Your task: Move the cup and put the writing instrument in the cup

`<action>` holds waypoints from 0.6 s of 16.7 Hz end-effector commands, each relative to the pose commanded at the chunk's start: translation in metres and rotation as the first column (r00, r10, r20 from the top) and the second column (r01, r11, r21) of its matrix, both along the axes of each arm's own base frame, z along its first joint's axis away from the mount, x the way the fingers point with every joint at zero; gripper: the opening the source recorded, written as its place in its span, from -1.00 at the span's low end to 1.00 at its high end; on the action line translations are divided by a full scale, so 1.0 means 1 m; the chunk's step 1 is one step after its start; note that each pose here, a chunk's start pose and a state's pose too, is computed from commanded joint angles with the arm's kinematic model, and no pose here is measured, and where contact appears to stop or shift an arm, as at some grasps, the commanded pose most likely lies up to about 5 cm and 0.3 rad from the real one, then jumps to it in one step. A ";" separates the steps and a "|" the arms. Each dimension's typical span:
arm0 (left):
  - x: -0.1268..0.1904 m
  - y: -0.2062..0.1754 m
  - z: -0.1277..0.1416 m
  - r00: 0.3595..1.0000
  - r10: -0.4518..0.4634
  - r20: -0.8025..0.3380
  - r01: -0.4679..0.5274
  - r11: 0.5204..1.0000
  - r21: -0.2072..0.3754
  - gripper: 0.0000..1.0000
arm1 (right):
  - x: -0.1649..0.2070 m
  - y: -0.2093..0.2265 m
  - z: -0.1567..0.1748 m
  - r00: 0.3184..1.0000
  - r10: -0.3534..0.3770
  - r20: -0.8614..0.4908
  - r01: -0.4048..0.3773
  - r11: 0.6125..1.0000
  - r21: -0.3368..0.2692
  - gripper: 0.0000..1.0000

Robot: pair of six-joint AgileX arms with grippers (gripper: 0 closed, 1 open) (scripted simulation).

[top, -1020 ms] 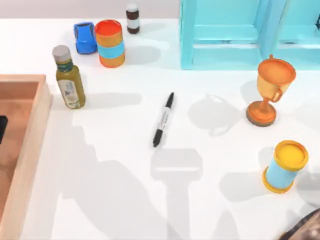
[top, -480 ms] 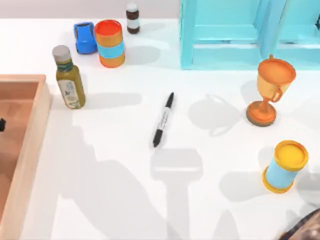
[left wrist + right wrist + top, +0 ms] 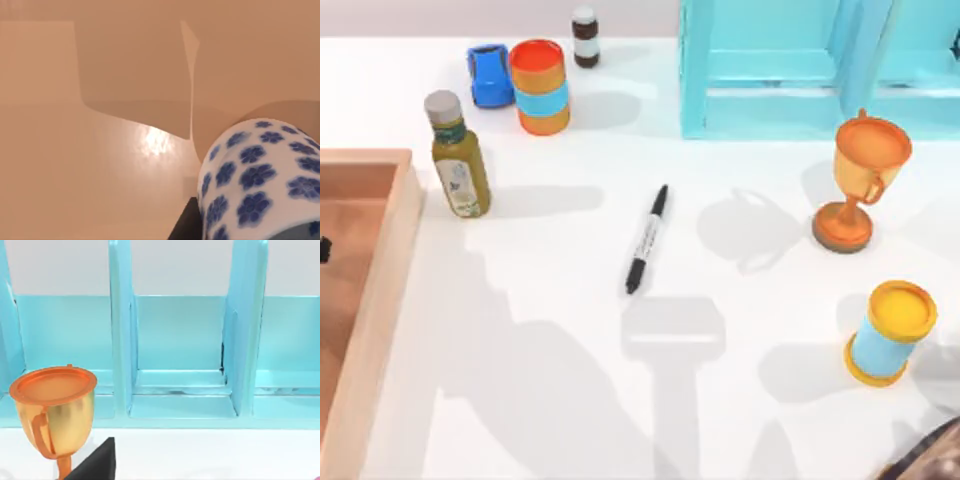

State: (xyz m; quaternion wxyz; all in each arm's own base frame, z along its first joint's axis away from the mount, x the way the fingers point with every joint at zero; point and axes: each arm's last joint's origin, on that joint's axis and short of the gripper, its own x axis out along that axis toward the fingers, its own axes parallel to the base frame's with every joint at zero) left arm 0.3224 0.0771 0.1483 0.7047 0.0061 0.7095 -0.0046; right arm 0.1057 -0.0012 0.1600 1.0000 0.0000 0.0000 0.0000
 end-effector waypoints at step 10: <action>0.010 -0.012 0.031 1.000 0.017 0.023 -0.017 1.000 0.006 -1.00 | 0.000 0.000 0.000 1.000 0.000 0.000 0.000 1.000 0.000 1.00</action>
